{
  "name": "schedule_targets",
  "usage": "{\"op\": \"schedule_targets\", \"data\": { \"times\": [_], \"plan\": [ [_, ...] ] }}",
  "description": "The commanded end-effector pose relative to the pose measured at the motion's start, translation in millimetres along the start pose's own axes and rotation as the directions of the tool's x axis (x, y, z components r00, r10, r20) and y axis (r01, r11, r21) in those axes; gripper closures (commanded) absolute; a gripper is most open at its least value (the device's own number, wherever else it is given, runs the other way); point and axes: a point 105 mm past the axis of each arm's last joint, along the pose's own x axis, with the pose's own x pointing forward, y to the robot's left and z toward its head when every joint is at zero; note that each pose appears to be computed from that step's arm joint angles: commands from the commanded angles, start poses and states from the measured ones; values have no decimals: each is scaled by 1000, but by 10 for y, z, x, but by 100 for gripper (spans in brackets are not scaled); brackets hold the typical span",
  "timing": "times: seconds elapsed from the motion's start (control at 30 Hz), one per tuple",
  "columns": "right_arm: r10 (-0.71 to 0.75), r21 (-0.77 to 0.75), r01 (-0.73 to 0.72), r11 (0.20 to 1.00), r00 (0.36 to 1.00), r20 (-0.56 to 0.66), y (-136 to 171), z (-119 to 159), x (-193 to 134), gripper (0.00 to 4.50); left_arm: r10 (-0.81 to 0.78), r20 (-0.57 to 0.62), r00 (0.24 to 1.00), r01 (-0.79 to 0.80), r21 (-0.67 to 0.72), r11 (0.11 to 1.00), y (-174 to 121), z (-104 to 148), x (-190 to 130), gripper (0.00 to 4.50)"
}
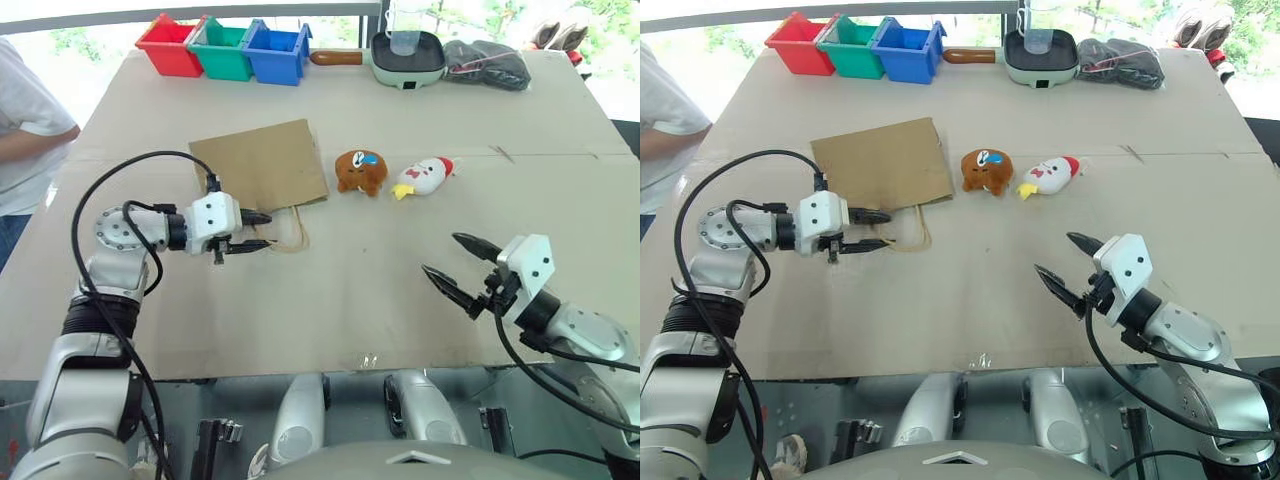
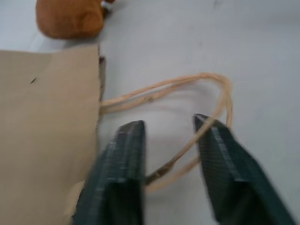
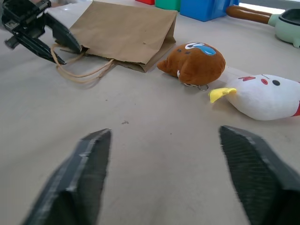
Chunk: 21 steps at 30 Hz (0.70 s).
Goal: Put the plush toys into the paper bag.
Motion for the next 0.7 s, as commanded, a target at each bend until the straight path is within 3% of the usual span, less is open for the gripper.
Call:
{"op": "schedule_targets", "data": {
  "times": [0.03, 0.07, 0.17, 0.27, 0.47, 0.7],
  "plan": [
    [21, -22, -20, 1000, 998, 51, 82, 148, 65, 284, -15, 172, 985, 38, -131, 991, 31, 307, -49, 418],
    [46, -19, -45, 999, 997, 59, 134, 157, 128, 299, -25, 222, 975, 72, -206, 976, 7, 387, -48, 433],
    [103, -24, -101, 995, 991, 84, 244, 156, 389, 441, -32, 337, 941, 153, -341, 927, -50, 636, -23, 450],
    [184, -39, -181, 983, 978, 97, 420, 84, 827, 441, -32, 434, 900, 223, -397, 890, -110, 944, 11, 450],
    [277, -38, -275, 961, 954, 115, 643, -1, 1435, 441, 45, 527, 849, 235, -452, 860, -113, 1278, -2, 450],
    [332, 47, -340, 939, 935, 129, 734, -133, 1810, 441, 86, 545, 834, 220, -471, 854, -264, 1391, 25, 450]
  ]
}}
